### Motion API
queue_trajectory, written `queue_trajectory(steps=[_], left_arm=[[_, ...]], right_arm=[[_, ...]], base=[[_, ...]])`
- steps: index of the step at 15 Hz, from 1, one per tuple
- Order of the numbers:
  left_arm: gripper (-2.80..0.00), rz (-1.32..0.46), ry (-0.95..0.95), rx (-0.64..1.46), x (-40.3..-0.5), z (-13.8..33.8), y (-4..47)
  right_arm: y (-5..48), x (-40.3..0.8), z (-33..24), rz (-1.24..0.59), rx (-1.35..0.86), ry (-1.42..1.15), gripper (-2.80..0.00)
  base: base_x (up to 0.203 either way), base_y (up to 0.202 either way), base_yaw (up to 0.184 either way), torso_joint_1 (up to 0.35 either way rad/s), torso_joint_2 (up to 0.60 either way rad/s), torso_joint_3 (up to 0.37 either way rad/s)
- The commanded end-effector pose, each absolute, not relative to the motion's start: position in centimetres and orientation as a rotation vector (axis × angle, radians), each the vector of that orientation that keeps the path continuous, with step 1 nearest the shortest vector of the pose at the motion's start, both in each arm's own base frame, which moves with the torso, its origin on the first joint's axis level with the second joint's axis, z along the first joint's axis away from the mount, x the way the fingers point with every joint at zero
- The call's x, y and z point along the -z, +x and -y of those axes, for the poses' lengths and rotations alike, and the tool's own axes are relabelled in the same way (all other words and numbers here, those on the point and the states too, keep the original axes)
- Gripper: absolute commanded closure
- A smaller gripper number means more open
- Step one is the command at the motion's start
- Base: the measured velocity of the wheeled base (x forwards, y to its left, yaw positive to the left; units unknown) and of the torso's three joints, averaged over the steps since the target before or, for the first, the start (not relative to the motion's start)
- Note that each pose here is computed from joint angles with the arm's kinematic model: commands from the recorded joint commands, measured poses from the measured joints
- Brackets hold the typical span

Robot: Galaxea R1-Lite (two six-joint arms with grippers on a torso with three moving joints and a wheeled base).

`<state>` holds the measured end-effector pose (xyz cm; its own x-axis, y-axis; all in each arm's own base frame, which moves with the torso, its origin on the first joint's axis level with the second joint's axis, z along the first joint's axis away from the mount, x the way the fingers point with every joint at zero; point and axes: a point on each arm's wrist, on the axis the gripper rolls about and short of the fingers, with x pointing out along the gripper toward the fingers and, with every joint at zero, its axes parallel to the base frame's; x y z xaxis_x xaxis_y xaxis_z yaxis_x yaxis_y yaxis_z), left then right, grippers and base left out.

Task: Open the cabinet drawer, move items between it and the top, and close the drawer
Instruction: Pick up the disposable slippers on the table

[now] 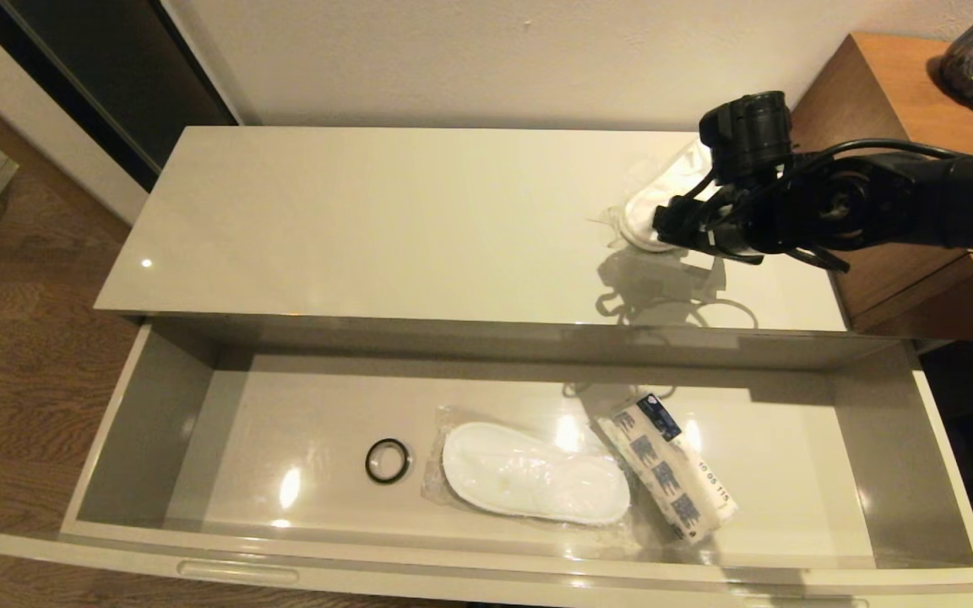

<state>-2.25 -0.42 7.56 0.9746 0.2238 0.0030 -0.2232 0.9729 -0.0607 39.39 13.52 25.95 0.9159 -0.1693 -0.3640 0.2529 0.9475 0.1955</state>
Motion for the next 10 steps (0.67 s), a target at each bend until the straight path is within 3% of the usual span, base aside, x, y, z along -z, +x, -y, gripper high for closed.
queue_trajectory(steps=[1, 10], left_arm=[[0.0, 0.048, -0.057, -0.226, -7.47, 0.48, -2.54], [0.0, 0.048, -0.057, -0.226, -7.47, 0.48, -2.54]], right_arm=[[40.05, -25.11, -13.63, -0.352, 0.226, 0.25, -2.8], [40.16, -25.3, -13.73, -0.317, 0.213, 0.288, -2.8]], base=[[0.0, 0.0, 0.0, 0.0, 0.0, 0.0], [0.0, 0.0, 0.0, 0.0, 0.0, 0.0]])
